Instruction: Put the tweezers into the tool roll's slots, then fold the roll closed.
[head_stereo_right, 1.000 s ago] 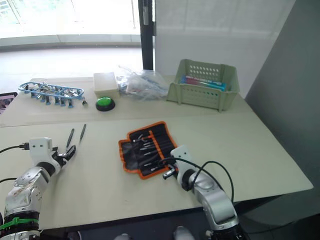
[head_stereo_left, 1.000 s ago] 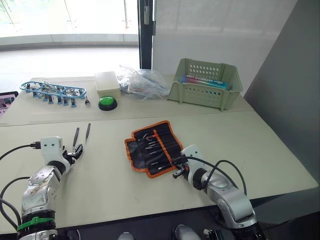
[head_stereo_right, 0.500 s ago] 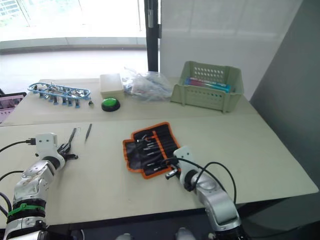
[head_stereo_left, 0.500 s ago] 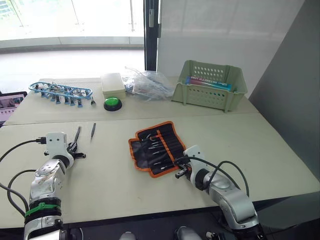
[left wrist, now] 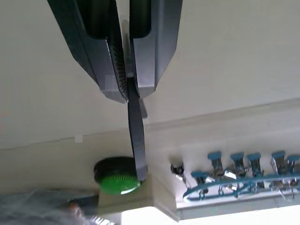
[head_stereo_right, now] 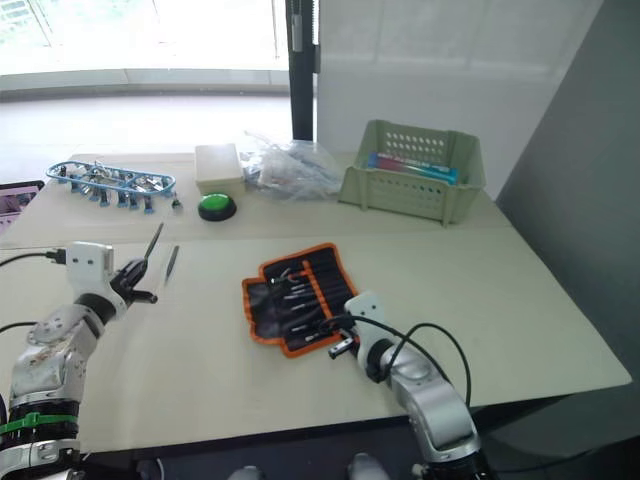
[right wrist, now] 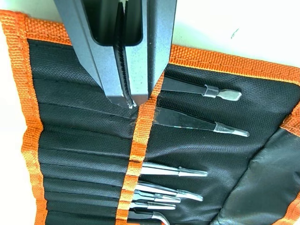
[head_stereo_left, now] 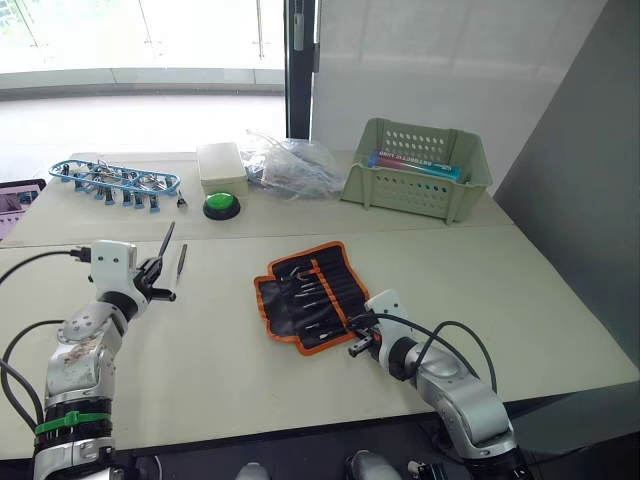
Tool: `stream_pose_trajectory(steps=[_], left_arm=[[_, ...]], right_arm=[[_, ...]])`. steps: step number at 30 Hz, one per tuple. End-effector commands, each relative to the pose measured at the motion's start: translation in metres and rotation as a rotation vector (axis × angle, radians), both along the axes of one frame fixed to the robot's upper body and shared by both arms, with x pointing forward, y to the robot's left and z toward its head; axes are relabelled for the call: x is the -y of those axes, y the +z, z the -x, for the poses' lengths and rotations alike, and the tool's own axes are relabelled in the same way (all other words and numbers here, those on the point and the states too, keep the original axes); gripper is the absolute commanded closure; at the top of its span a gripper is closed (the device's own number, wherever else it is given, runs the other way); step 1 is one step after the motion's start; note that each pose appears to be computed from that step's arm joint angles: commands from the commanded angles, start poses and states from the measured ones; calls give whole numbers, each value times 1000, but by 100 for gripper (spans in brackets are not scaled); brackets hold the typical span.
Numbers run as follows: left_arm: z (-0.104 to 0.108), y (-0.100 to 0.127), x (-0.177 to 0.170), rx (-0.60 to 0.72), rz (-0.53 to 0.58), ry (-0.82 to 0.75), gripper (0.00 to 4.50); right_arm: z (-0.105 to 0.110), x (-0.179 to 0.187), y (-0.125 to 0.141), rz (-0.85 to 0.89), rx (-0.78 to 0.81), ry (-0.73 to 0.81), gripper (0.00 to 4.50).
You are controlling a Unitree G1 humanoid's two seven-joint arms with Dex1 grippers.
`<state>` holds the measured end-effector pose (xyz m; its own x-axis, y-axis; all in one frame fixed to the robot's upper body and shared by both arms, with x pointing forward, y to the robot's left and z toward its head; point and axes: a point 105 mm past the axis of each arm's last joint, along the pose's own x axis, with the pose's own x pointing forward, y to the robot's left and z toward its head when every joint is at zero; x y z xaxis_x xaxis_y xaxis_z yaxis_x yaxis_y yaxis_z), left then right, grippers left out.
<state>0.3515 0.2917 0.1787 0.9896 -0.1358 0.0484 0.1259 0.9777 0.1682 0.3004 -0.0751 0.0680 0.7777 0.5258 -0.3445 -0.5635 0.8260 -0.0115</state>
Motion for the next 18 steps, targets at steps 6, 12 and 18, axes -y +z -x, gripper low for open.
stream_pose_trajectory(steps=[6, 12, 18], left_arm=[[27, 14, 115, -97, 2, -644, 446], [31, -15, 140, -256, -56, -815, 446], [26, -48, 138, -360, -290, -827, 446]], right_arm=[[13, 9, -48, 73, -199, -36, 450], [13, 8, -48, 69, -196, -43, 450], [15, 10, -48, 67, -194, -66, 450]])
